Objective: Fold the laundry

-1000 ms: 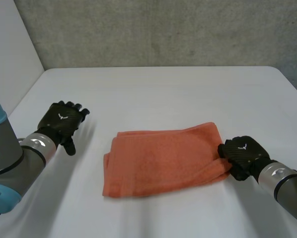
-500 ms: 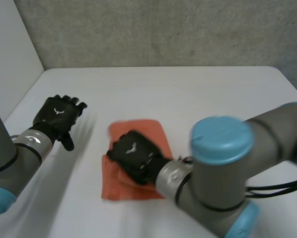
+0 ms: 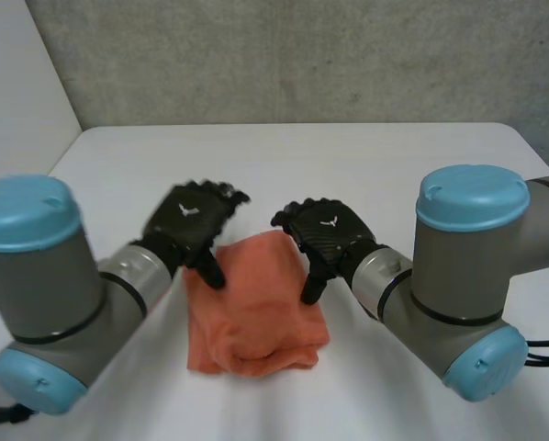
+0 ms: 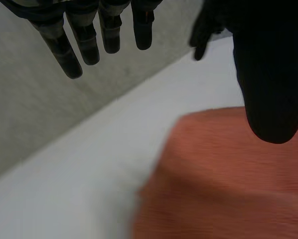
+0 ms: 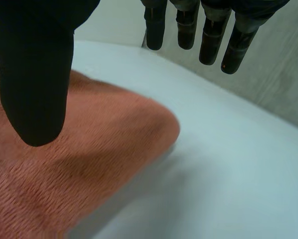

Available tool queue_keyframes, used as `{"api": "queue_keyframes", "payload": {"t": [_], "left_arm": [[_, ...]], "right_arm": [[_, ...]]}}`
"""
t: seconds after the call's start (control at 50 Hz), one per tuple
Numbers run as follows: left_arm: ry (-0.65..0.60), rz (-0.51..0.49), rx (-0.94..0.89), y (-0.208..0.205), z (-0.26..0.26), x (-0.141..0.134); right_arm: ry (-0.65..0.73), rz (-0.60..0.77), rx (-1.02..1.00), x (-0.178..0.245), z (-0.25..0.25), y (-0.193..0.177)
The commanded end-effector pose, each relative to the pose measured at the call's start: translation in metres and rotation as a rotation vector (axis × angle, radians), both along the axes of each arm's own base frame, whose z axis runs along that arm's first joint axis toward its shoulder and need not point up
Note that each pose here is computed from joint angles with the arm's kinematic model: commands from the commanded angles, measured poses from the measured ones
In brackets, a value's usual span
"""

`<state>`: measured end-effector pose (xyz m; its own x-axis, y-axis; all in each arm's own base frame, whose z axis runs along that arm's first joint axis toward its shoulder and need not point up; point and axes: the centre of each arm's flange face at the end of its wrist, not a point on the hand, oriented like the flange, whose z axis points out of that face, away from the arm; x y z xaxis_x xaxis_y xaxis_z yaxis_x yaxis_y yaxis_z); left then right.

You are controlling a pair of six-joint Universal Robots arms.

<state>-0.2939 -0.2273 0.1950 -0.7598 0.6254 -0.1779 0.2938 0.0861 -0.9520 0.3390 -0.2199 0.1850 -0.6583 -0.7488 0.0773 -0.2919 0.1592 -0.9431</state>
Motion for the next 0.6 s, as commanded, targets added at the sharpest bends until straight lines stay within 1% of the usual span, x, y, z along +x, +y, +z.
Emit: {"api": "queue_keyframes", "payload": {"t": [0.02,0.04,0.1,0.22,0.36,0.4,0.42,0.48,0.5,0.52,0.58,0.6], "left_arm": [[-0.106,0.154,0.208,0.006,-0.041,0.011],[-0.126,0.190,0.221,0.006,-0.044,0.016],[-0.160,0.228,0.242,0.010,-0.053,0.024],[-0.182,0.227,0.263,0.014,-0.064,0.028],[-0.205,0.210,0.214,0.010,-0.056,0.027],[-0.196,0.187,0.135,0.007,-0.035,0.022],[-0.156,0.183,0.066,0.005,-0.011,0.019],[-0.108,0.188,0.000,0.001,0.014,0.017],[-0.071,0.195,-0.050,-0.002,0.034,0.017],[-0.050,0.200,-0.079,-0.003,0.045,0.017],[0.028,0.217,-0.180,-0.003,0.088,0.020],[0.045,0.224,-0.202,-0.003,0.098,0.022]], "right_arm": [[0.086,0.018,0.143,0.001,-0.034,0.000],[0.097,0.017,0.155,0.001,-0.037,0.000],[0.120,0.022,0.176,0.001,-0.044,0.000],[0.118,0.027,0.174,0.002,-0.043,0.000],[0.098,0.028,0.146,0.003,-0.034,-0.001],[0.052,0.018,0.079,0.002,-0.009,-0.004],[-0.004,-0.002,0.009,-0.001,0.018,-0.007],[-0.062,-0.058,-0.086,-0.011,0.048,-0.017],[-0.080,-0.084,-0.119,-0.016,0.060,-0.019],[-0.100,-0.116,-0.156,-0.021,0.072,-0.022],[-0.163,-0.282,-0.303,-0.051,0.118,-0.031],[-0.173,-0.316,-0.328,-0.057,0.126,-0.032]]}}
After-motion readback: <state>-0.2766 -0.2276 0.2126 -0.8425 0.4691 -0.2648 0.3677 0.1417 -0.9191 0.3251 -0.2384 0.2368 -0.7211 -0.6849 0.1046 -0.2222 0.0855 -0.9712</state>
